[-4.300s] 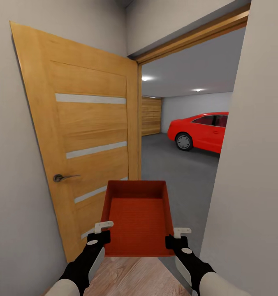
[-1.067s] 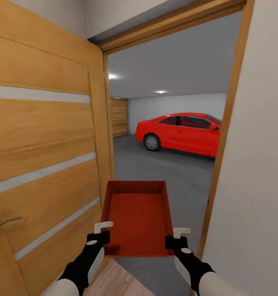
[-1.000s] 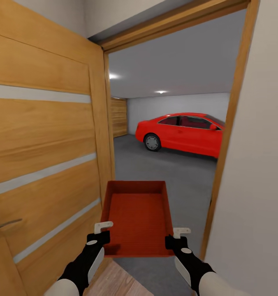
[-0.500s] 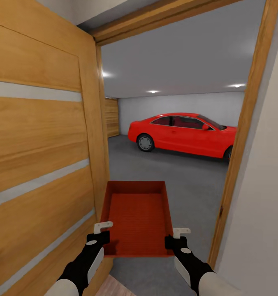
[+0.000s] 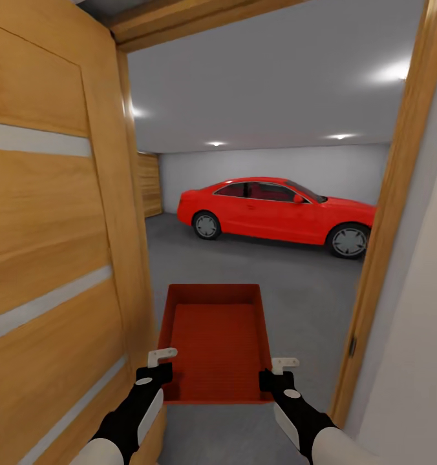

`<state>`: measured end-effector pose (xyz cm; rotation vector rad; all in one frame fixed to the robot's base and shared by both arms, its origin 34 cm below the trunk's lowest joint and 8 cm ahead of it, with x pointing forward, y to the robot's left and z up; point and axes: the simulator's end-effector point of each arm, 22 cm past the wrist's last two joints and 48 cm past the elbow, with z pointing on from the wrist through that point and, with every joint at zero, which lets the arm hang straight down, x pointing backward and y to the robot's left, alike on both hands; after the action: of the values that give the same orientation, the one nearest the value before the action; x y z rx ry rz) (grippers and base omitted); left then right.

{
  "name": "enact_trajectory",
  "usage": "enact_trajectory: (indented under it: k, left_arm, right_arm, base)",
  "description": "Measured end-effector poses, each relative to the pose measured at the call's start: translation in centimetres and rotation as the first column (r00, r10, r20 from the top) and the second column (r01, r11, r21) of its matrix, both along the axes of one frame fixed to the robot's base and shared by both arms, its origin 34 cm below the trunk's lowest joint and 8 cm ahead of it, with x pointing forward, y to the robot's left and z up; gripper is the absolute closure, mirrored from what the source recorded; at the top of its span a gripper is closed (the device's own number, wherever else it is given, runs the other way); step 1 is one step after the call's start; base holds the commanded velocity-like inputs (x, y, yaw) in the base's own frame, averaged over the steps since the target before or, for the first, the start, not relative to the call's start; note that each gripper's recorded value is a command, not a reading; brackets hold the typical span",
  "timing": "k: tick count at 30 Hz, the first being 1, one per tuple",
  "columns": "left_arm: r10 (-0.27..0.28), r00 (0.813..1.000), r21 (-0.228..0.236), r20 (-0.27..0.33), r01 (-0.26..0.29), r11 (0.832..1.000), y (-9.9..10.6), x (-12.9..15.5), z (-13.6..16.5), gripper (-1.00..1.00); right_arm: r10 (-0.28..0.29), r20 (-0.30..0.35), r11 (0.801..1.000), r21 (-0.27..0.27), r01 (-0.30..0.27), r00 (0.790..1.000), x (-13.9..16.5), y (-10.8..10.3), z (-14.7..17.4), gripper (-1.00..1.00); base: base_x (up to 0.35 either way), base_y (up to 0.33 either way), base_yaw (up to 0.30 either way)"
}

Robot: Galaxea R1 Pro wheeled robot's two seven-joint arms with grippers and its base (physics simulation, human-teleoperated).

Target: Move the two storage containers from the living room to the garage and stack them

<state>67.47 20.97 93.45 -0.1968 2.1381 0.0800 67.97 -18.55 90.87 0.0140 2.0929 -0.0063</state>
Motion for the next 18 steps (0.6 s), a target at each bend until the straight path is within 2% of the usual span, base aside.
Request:
enact_trajectory:
  k: [11, 18]
  left_arm:
    - [0.0, 1.0, 0.0, -0.001, 0.0, 1.0, 0.0, -0.01, -0.02, 1.0]
    - [0.0, 1.0, 0.0, 0.0, 0.0, 1.0, 0.0, 0.0, 0.0, 1.0]
  right_arm:
    - [0.0, -0.001, 1.0, 0.0, 0.0, 1.0, -0.01, 0.0, -0.02, 1.0]
    - [0.0, 0.0, 1.0, 0.0, 0.0, 1.0, 0.0, 0.0, 0.0, 1.0]
  base:
    - [0.298, 0.165, -0.251]
    - [0.316, 0.097, -0.252]
